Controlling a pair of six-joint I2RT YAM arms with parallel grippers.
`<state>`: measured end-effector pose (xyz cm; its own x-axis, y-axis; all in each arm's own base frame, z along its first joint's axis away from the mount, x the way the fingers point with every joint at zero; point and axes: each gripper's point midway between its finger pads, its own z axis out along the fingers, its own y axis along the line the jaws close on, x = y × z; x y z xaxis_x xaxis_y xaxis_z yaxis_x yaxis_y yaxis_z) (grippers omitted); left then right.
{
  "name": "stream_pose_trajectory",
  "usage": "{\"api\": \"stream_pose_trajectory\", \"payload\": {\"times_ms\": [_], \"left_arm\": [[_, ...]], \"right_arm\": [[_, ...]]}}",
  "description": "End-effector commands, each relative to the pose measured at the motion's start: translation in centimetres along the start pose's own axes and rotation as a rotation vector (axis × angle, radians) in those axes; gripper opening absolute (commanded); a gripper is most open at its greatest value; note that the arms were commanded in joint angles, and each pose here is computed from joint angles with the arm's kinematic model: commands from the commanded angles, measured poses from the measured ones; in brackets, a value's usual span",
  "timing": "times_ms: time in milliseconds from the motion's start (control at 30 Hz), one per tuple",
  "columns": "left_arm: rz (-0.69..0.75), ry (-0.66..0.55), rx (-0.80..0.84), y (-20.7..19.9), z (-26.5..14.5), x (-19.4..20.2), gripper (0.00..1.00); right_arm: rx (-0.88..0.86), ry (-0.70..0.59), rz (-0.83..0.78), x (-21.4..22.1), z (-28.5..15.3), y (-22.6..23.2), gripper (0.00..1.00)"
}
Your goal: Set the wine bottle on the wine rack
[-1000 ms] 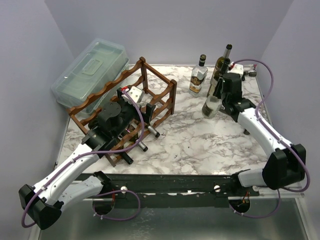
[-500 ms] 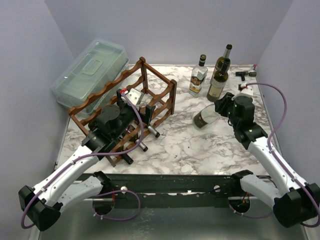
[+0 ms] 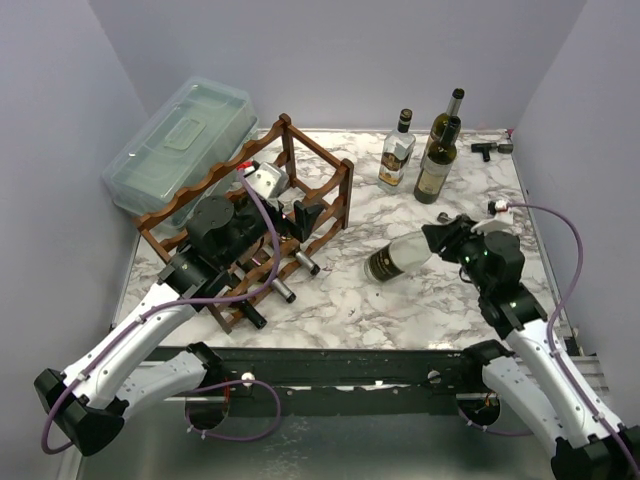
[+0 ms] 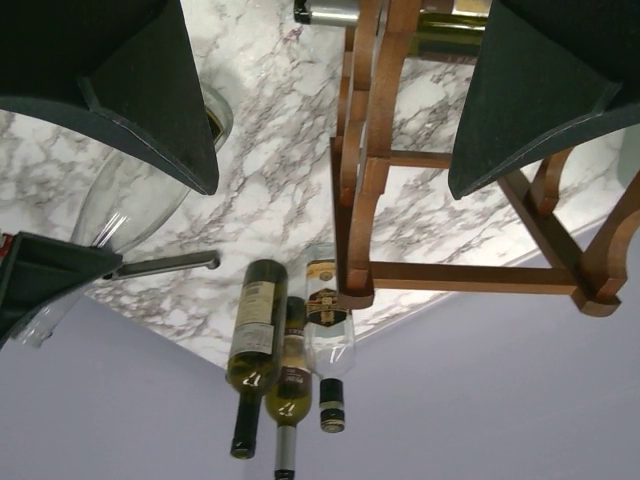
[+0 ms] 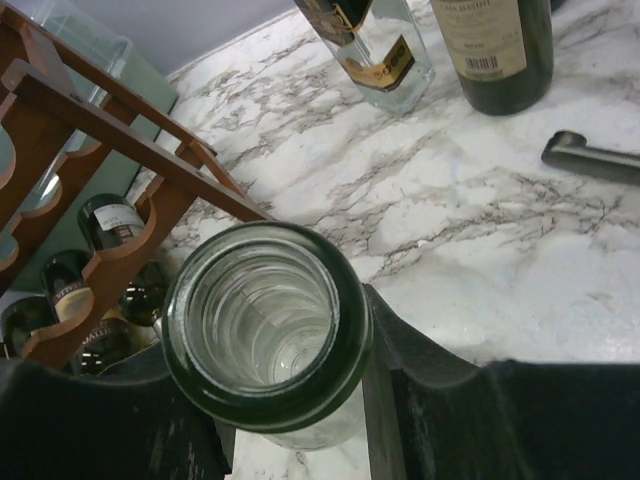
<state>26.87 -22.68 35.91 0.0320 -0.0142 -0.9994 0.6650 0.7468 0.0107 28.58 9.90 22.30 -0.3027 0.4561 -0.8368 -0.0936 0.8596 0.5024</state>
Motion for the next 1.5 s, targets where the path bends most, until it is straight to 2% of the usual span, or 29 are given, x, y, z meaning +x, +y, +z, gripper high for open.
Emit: {"api": "stream_pose_trajectory", "payload": {"times_ms": [0,167,300,400,567,733,900,1167,1467], "left_arm": [[-0.1,0.013,0.112,-2.4,0.4,0.1,0.99],[-0.109,-0.028,0.22,-4.4,1.4,-0.9,0.99],[-0.103,0.006,0.331,-7.8,2.9,-0.5,0.98],[-0.023,0.052,0.373,-11.8,4.3,1.5,0.96],[0.19,0.124,0.42,-17.6,5.8,6.5,0.96],[0.299,0.167,0.43,-21.2,6.6,10.7,0.96],[0.379,0.198,0.396,-22.0,7.6,13.2,0.97],[0.442,0.232,0.314,-21.0,8.8,16.8,0.98],[0.499,0.232,0.257,-20.2,9.7,18.9,0.99]], "right_arm": [[-0.157,-0.17,0.153,-3.2,-2.3,3.0,0.0],[-0.131,-0.195,0.188,-2.8,-3.6,2.0,0.01],[-0.112,-0.194,0.199,-2.8,-4.6,1.6,0.01],[-0.127,-0.21,0.217,-3.1,-5.4,1.8,0.01],[-0.142,-0.224,0.262,-3.3,-6.1,2.0,0.01],[-0.189,-0.204,0.286,-3.6,-6.5,3.2,0.01],[-0.26,-0.179,0.31,-3.9,-7.1,4.8,0.0],[-0.29,-0.175,0.318,-4.2,-7.9,5.5,0.0],[-0.307,-0.181,0.322,-4.9,-8.9,6.0,0.01]]}}
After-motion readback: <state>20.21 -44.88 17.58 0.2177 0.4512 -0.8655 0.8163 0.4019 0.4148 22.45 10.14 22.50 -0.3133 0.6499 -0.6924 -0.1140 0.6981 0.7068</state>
